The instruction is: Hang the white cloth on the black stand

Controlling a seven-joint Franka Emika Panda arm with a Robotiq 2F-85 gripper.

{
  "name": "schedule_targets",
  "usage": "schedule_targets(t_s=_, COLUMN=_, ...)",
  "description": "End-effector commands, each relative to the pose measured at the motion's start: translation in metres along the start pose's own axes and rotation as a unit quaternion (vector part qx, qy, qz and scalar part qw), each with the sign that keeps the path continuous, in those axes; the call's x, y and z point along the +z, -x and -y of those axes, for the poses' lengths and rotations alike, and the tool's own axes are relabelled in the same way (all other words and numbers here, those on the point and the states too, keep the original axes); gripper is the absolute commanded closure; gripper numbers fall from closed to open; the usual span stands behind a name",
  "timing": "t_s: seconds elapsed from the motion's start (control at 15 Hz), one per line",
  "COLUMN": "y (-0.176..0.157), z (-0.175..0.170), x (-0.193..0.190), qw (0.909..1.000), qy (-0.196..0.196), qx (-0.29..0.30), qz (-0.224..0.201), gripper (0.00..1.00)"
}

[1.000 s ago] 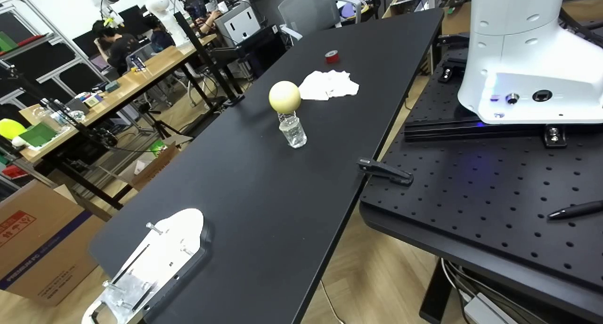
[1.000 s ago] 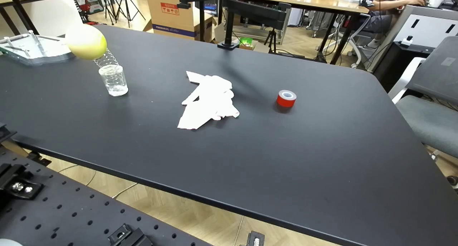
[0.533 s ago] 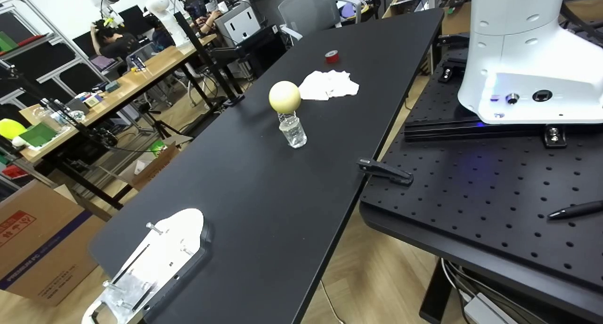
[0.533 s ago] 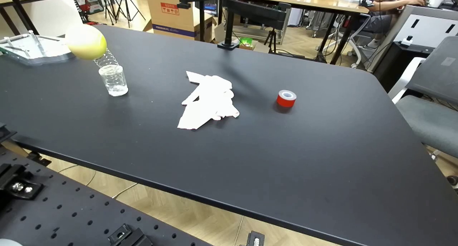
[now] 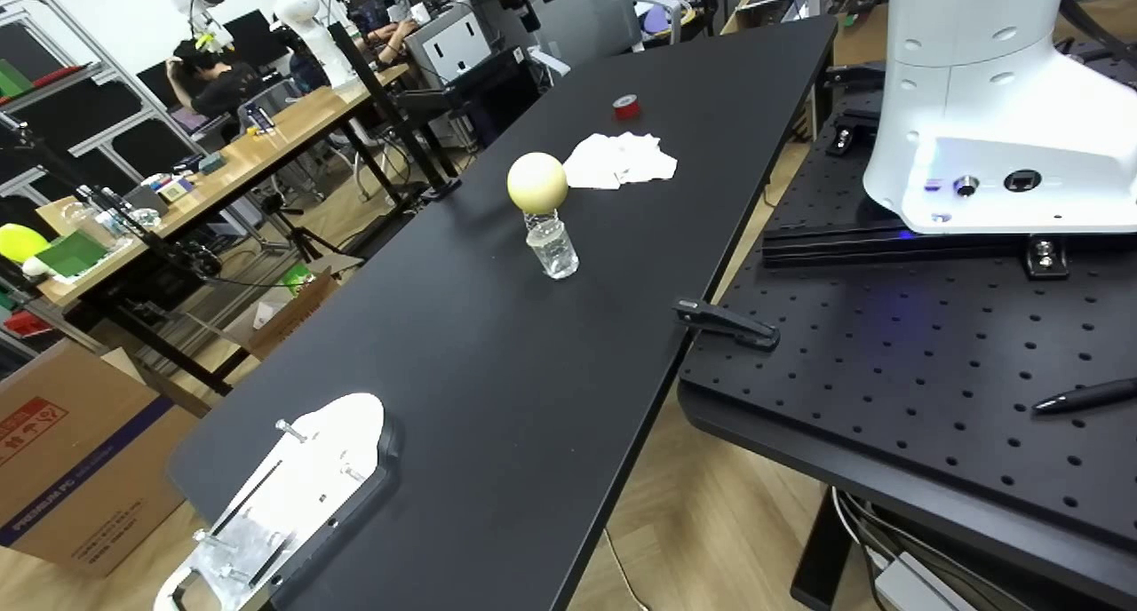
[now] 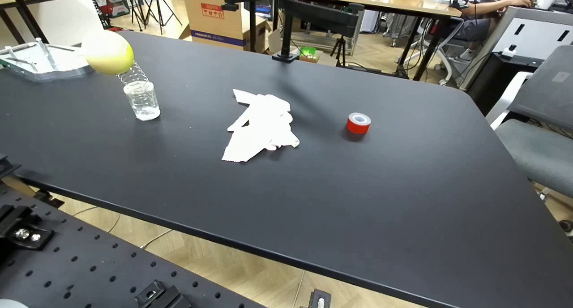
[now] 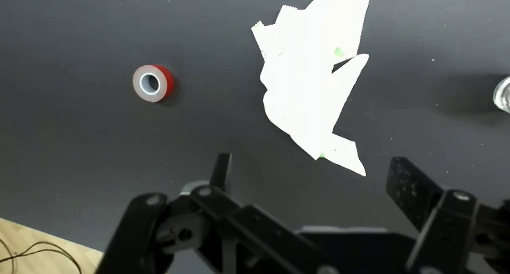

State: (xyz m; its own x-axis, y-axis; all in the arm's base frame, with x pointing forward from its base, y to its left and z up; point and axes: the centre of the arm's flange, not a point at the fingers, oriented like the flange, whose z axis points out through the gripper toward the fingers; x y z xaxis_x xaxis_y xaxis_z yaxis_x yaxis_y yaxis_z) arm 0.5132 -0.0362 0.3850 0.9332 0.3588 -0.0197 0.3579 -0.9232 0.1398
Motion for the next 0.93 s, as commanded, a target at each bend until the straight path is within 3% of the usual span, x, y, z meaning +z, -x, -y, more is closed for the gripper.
schedule_targets(t_s=0.0, y=0.001, z=-0.007, x=0.014, qw=0.9997, qy=0.004, qx=-0.018, qz=0.014, gripper=0.0)
schedule_targets(t_s=0.53, y=-0.003, z=-0.026, x=0.103, qw=0.998, qy=0.042, qx=-0.039, qz=0.029, gripper=0.0)
schedule_targets(t_s=0.87, y=-0.015, z=0.001, x=0.159, qw=0.9935, qy=0.032, qx=-0.091, qz=0.06, gripper=0.0)
